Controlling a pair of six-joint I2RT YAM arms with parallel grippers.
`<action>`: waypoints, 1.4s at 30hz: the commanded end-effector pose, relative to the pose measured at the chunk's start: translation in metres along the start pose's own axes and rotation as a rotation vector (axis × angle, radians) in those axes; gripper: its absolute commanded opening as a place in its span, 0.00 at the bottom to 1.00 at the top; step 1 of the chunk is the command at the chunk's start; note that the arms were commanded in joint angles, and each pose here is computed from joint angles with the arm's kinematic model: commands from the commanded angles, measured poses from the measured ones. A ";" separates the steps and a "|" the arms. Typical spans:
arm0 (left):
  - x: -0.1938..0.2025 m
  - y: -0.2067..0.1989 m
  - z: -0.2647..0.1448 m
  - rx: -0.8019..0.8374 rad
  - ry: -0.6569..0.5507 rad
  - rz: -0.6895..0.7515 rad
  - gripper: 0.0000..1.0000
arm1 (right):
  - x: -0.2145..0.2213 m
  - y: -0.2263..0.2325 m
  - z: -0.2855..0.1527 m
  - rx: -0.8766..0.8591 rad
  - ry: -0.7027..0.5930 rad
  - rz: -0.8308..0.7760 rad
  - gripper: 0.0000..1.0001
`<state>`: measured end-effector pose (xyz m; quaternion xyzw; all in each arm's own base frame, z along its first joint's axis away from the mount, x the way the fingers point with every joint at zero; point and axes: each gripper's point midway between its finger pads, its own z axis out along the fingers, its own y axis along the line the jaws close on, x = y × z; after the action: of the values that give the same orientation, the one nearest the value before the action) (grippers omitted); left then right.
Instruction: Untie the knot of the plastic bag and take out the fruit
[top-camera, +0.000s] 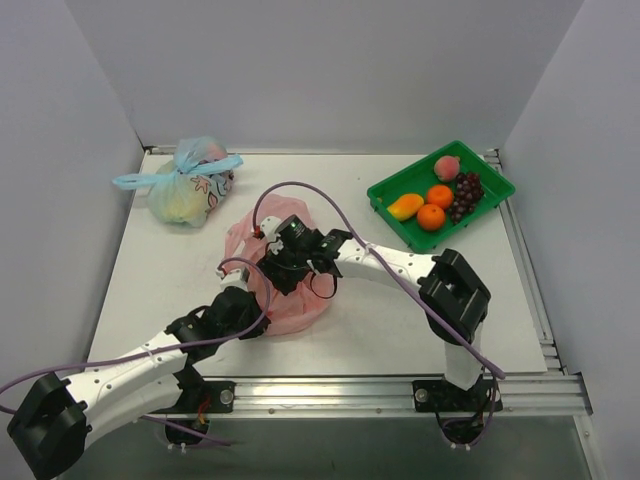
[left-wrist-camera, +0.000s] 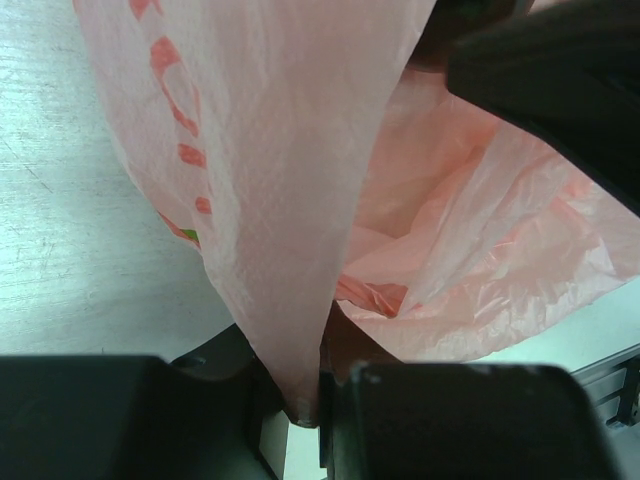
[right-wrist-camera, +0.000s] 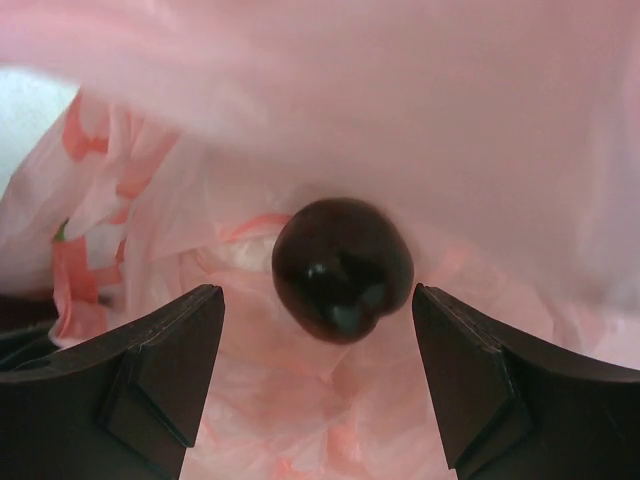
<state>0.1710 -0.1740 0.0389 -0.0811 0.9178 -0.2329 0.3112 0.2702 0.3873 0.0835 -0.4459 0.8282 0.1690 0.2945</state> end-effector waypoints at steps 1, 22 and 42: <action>-0.003 -0.006 -0.002 0.018 -0.004 -0.015 0.22 | -0.023 -0.006 0.006 0.009 -0.051 -0.009 0.77; 0.000 -0.003 0.002 0.008 0.000 -0.014 0.22 | 0.004 0.000 0.009 -0.028 -0.024 0.058 0.32; -0.003 -0.005 0.004 0.009 -0.005 0.016 0.22 | -0.042 -0.161 -0.189 0.333 -0.430 0.322 0.20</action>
<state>0.1688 -0.1726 0.0312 -0.0826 0.9242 -0.2224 0.2993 0.3340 0.2643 0.2521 -0.2698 0.8047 0.2072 0.4865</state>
